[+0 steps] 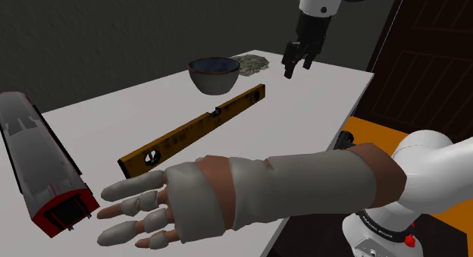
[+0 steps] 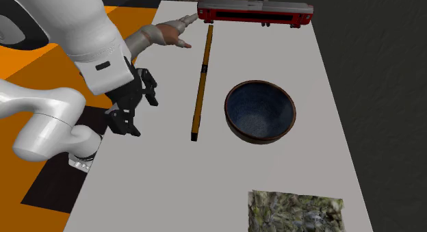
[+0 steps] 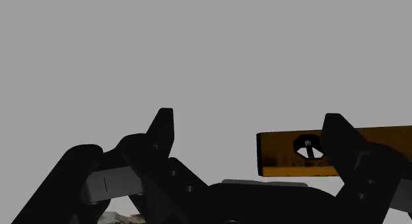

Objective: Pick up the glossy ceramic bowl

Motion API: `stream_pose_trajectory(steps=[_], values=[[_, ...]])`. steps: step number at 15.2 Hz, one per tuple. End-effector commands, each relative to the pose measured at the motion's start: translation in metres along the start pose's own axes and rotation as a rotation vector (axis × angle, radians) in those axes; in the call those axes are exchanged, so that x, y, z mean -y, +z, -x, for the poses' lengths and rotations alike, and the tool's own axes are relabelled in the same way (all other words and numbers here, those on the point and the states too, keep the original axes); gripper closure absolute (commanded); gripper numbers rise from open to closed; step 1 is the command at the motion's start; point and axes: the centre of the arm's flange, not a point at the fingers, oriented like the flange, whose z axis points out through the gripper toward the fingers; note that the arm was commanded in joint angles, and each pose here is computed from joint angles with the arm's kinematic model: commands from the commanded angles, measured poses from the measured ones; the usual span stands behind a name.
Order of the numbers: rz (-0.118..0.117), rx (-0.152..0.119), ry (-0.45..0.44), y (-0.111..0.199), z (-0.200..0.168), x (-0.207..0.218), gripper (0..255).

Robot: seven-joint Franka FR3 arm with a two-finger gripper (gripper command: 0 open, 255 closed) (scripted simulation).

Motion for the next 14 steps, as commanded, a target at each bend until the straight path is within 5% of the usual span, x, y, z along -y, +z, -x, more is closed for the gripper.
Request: stream_pose_trajectory(steps=[1, 14], values=[[0.000, 0.000, 0.000, 0.000, 0.000, 0.000, 0], [0.028, 0.020, -0.070, 0.007, -0.142, 0.106, 0]])
